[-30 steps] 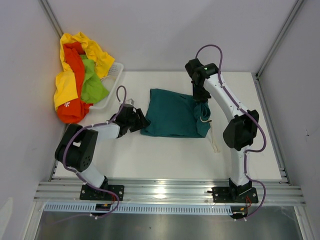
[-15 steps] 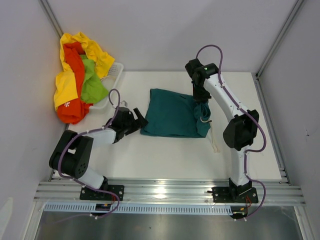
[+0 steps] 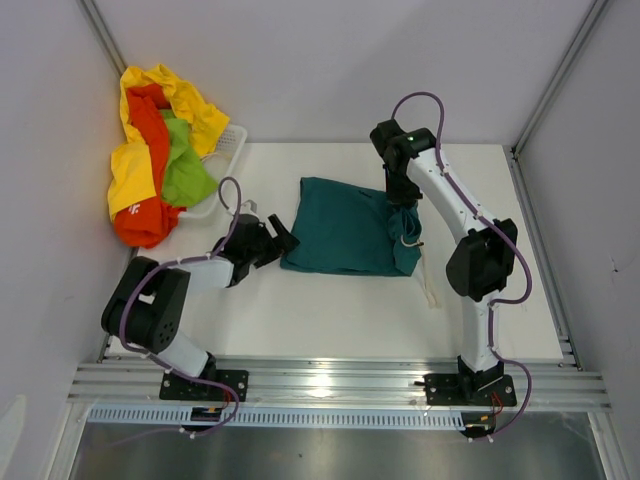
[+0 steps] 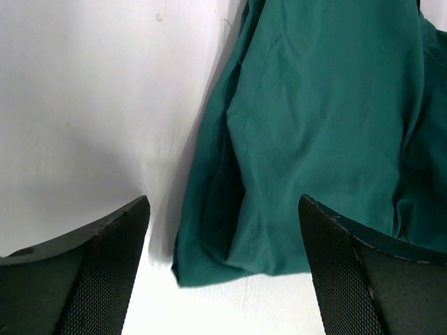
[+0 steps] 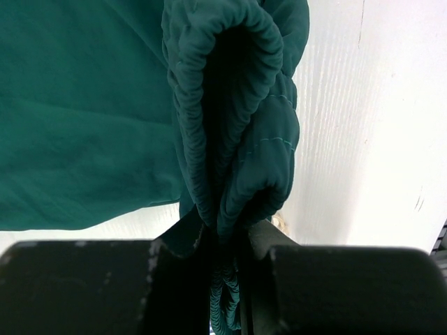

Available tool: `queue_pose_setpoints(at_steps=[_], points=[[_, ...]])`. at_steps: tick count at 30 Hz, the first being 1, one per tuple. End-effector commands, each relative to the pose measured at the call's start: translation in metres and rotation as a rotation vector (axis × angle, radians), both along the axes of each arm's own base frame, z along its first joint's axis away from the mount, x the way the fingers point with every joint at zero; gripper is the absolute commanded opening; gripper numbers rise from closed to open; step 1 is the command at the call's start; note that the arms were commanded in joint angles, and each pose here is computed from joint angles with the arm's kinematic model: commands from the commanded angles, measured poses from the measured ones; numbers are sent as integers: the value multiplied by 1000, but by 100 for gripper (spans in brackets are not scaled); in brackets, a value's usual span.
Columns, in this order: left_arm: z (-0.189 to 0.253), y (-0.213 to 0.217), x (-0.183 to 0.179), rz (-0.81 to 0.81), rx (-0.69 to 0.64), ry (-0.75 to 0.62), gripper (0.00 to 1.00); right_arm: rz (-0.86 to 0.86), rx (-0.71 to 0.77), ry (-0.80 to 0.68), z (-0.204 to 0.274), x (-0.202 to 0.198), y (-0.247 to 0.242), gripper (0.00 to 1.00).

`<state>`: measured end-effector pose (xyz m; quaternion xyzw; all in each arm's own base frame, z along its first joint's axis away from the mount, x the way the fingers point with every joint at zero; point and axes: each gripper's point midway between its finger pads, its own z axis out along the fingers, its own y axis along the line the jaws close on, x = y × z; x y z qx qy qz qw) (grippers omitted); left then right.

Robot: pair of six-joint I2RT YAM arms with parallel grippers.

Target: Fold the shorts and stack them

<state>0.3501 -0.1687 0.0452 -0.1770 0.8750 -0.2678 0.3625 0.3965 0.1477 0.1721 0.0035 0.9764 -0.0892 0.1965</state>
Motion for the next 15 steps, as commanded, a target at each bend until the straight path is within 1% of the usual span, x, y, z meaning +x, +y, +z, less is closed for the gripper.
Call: queue_pose_setpoints(at_steps=[1, 4, 5, 7, 8, 11, 13, 14, 15], points=[[10, -12, 14, -33, -3, -22, 88, 0, 13, -6, 12, -8, 1, 0], [5, -17, 13, -54, 17, 6, 84, -5, 20, -12, 13, -8, 2, 0], [4, -20, 13, -63, 15, 15, 77, -9, 23, -13, 14, -8, 2, 0], [-2, -25, 13, -78, 22, 43, 68, -26, 43, -17, 15, -7, 5, 0], [-1, -30, 14, -88, 28, 45, 58, -33, 56, -18, 16, -7, 6, 0], [-4, -35, 11, -100, 68, 61, 35, -54, 110, -25, 23, -6, 14, 0], [-3, -37, 6, -103, 73, 58, 27, -67, 148, -38, 31, -4, 21, 0], [-4, -41, 1, -118, 74, 63, 19, -69, 159, -39, 33, -4, 23, 0], [-4, -45, -1, -127, 75, 62, 15, -68, 173, -45, 36, -3, 25, 0]])
